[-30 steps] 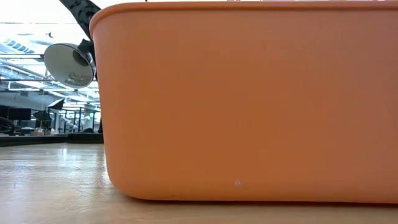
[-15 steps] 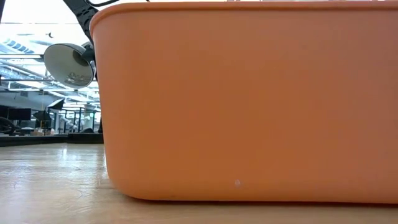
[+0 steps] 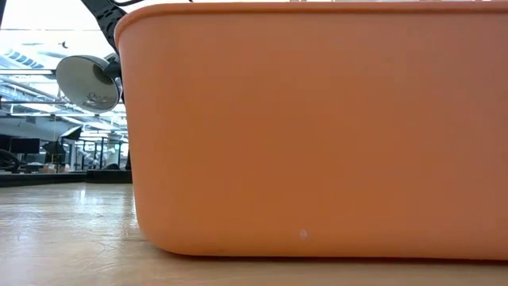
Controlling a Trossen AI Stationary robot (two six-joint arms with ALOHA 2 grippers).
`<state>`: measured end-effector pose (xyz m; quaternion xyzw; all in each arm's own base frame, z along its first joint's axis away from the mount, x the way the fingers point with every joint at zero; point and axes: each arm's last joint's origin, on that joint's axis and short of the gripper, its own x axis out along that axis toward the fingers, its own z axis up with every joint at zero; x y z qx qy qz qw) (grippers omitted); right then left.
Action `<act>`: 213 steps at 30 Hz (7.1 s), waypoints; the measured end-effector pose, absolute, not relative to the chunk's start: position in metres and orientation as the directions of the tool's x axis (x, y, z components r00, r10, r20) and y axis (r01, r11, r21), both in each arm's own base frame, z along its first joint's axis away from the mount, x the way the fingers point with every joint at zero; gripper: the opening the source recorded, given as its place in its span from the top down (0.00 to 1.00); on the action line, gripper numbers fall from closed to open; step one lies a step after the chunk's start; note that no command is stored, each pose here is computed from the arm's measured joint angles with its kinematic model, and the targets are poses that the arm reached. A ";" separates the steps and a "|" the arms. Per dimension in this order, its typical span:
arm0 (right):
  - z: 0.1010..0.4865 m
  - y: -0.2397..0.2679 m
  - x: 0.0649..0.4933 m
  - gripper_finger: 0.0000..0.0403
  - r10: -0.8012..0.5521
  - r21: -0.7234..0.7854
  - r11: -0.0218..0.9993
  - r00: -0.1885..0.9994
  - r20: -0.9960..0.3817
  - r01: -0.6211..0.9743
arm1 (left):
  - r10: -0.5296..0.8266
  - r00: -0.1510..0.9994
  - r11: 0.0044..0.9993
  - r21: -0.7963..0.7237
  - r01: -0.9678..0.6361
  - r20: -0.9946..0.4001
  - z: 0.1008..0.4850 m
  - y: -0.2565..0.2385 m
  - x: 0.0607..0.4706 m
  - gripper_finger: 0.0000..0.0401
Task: Pick & Place Markers
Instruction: Put the red mini marker into the orange bin, then put the green mini marker into the orange bin
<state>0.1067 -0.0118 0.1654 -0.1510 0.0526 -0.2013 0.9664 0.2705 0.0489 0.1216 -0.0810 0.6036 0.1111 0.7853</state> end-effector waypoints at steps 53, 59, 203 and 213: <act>0.165 -0.012 0.107 0.97 -0.405 -0.313 0.873 0.913 -0.041 0.373 | -0.049 0.663 0.948 0.173 0.266 -0.747 0.271 -0.216 0.370 0.90; 0.165 -0.012 0.107 0.97 -0.405 -0.313 0.873 0.913 -0.041 0.374 | -0.018 0.634 0.955 0.175 0.241 -0.773 0.232 -0.216 0.393 0.90; 0.165 -0.012 0.107 0.97 -0.405 -0.313 0.873 0.913 -0.041 0.373 | -0.080 0.434 0.992 -0.030 0.121 -0.897 0.120 0.111 0.294 0.77; 0.165 -0.012 0.107 0.97 -0.405 -0.313 0.874 0.914 -0.040 0.373 | -0.050 0.393 0.989 -0.099 -0.107 -0.918 0.119 0.100 0.295 0.86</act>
